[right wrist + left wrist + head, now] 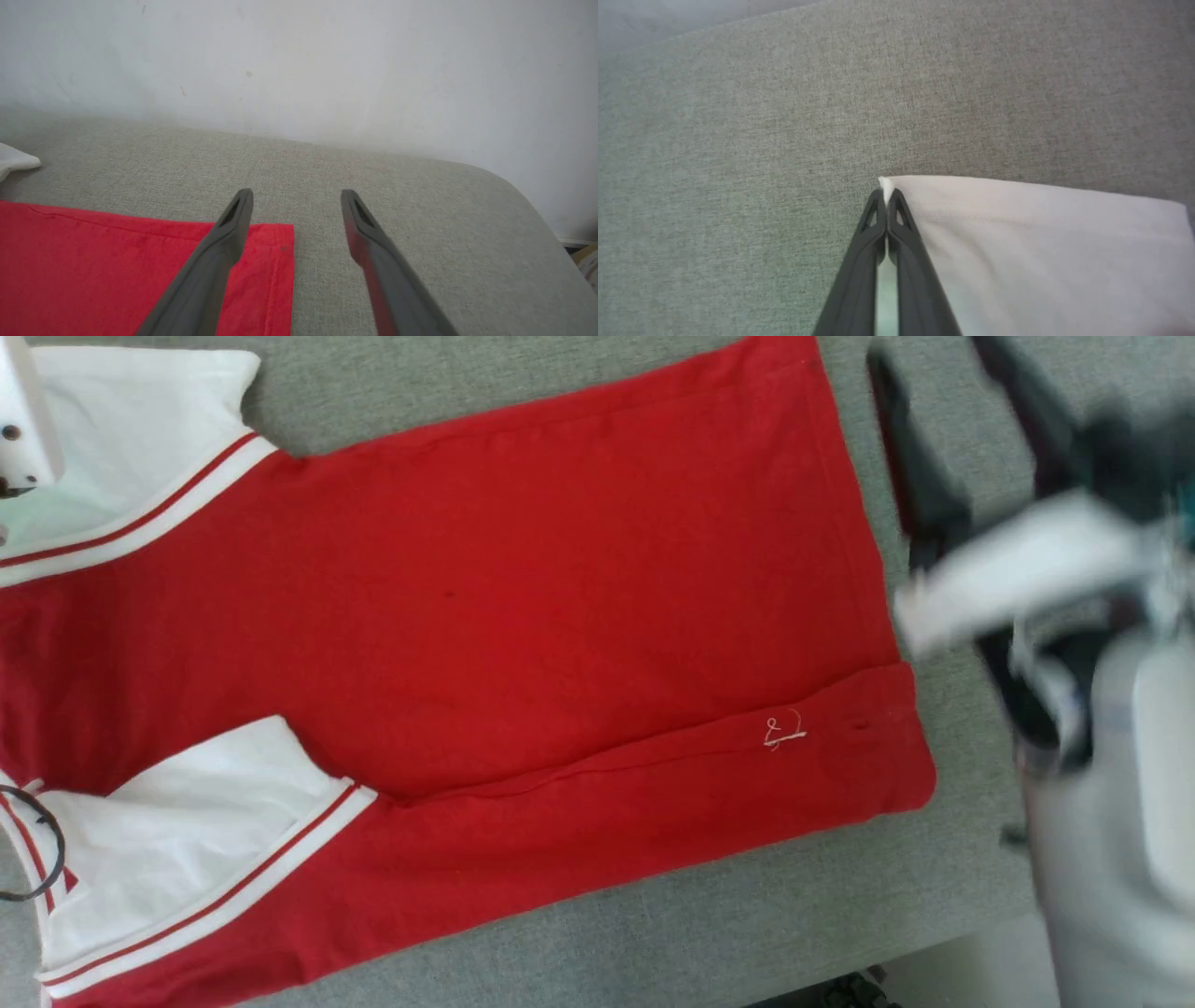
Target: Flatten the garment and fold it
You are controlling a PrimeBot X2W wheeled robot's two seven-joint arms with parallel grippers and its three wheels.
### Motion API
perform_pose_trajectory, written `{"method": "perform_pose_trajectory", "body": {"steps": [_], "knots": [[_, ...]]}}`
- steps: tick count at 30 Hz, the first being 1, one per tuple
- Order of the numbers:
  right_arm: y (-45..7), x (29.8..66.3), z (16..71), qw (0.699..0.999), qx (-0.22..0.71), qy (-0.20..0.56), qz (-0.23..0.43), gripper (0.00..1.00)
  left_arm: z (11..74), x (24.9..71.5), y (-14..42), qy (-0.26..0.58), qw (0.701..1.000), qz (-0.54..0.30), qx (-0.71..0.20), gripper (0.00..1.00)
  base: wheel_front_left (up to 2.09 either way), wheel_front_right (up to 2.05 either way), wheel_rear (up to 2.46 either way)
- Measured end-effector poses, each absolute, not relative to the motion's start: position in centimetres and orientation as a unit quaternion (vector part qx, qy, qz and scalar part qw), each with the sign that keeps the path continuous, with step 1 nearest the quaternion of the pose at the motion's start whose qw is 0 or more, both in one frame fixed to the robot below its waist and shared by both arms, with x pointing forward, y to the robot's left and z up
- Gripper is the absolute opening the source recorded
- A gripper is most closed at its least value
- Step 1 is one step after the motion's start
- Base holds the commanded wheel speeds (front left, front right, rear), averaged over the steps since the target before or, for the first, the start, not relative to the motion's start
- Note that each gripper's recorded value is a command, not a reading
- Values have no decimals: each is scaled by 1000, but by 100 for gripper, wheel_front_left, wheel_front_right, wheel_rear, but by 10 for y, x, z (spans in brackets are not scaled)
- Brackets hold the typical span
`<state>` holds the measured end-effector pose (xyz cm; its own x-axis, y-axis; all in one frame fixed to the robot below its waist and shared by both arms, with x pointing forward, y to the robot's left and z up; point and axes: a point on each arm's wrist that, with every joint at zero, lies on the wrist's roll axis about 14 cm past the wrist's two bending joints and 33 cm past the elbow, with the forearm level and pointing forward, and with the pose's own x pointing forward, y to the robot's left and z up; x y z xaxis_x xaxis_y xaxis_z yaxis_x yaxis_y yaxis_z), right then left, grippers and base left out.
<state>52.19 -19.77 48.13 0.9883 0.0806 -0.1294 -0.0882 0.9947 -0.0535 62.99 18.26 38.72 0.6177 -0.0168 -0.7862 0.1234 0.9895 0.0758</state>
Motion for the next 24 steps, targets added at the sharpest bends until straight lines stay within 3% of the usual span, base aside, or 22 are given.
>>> {"method": "perform_pose_trajectory", "body": {"steps": [4,10,20,21,22,23,24], "knots": [[-210,552,455,984,-21,176,26,100,387,629,182,431,899,-44,64,0,0,0,0],[-210,568,418,943,-11,332,25,100,387,625,182,426,901,-52,68,0,0,0,0],[-193,560,381,883,-26,467,46,100,386,624,182,416,905,-58,65,0,0,0,0],[-193,560,380,880,-27,472,46,95,386,625,182,415,905,-60,66,0,0,0,0],[-192,561,379,878,-27,476,46,77,385,625,182,414,906,-61,67,0,0,0,0],[-192,562,379,877,-30,478,46,47,385,625,182,411,907,-62,66,0,0,0,0],[-191,562,379,876,-33,479,46,30,385,625,181,409,908,-65,68,0,0,0,0]]}}
